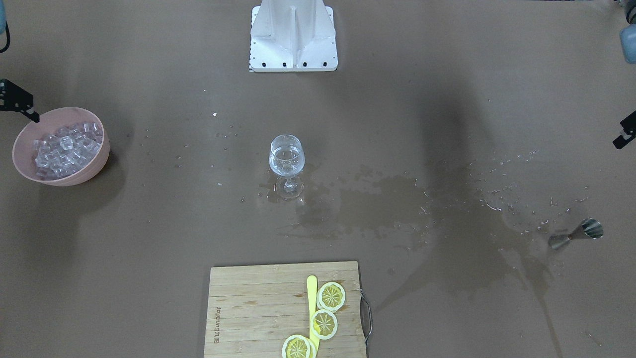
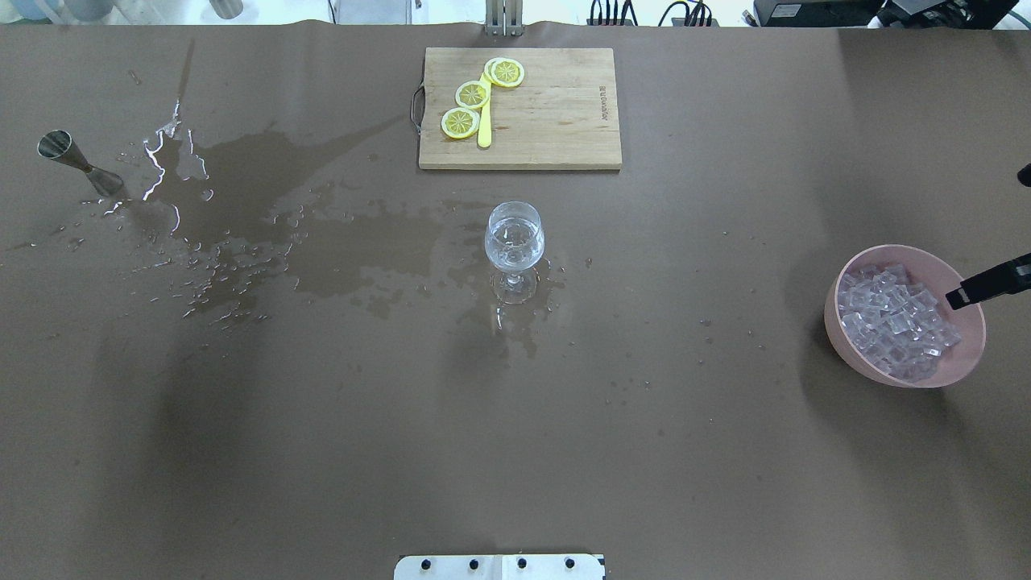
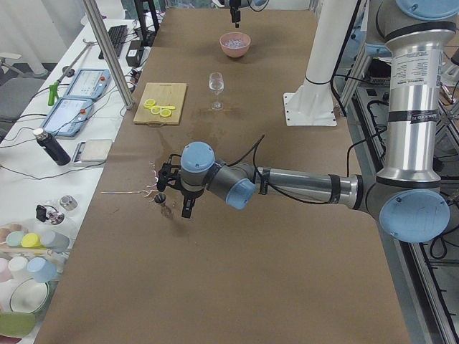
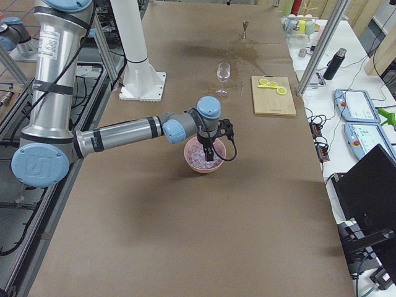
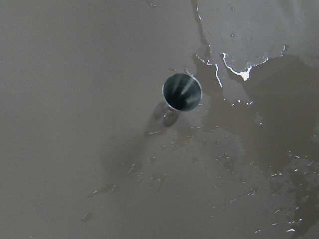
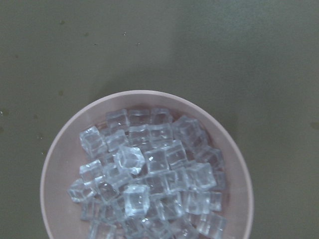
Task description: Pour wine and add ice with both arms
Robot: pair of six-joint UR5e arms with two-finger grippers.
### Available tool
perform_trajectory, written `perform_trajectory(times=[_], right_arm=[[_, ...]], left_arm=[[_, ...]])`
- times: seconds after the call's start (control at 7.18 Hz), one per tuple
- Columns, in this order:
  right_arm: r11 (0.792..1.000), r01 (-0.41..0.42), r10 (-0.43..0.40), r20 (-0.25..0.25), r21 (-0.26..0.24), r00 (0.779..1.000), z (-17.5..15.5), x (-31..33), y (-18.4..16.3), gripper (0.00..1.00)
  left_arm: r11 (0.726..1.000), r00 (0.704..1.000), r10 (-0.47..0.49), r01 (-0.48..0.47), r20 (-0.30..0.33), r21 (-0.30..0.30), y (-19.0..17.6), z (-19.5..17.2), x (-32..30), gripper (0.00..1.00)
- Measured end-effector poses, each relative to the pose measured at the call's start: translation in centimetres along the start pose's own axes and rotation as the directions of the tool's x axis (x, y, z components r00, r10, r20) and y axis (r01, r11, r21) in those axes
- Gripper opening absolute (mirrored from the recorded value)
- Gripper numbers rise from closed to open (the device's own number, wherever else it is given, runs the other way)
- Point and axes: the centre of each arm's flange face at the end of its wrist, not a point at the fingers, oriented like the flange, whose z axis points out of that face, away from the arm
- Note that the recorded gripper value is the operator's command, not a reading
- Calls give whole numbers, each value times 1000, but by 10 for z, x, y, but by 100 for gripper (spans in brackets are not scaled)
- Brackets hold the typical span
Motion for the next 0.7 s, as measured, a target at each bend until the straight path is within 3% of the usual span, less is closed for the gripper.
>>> perform_trajectory(times=[0.14,0.28,0.7], right_arm=[[1000,-4,4,-6,-25,1000,16,-16,-3,99],[999,12,-13,-21,-41,1000,30,-29,-3,88],[997,63,-66,-71,-46,995,48,-46,-7,87]], left_arm=[[1000,1000,-9,10,29,-4,-2,-3,-5,99],[999,999,-28,29,46,-13,-2,-4,-7,99],[998,996,-57,59,62,-31,-3,-4,-10,99]])
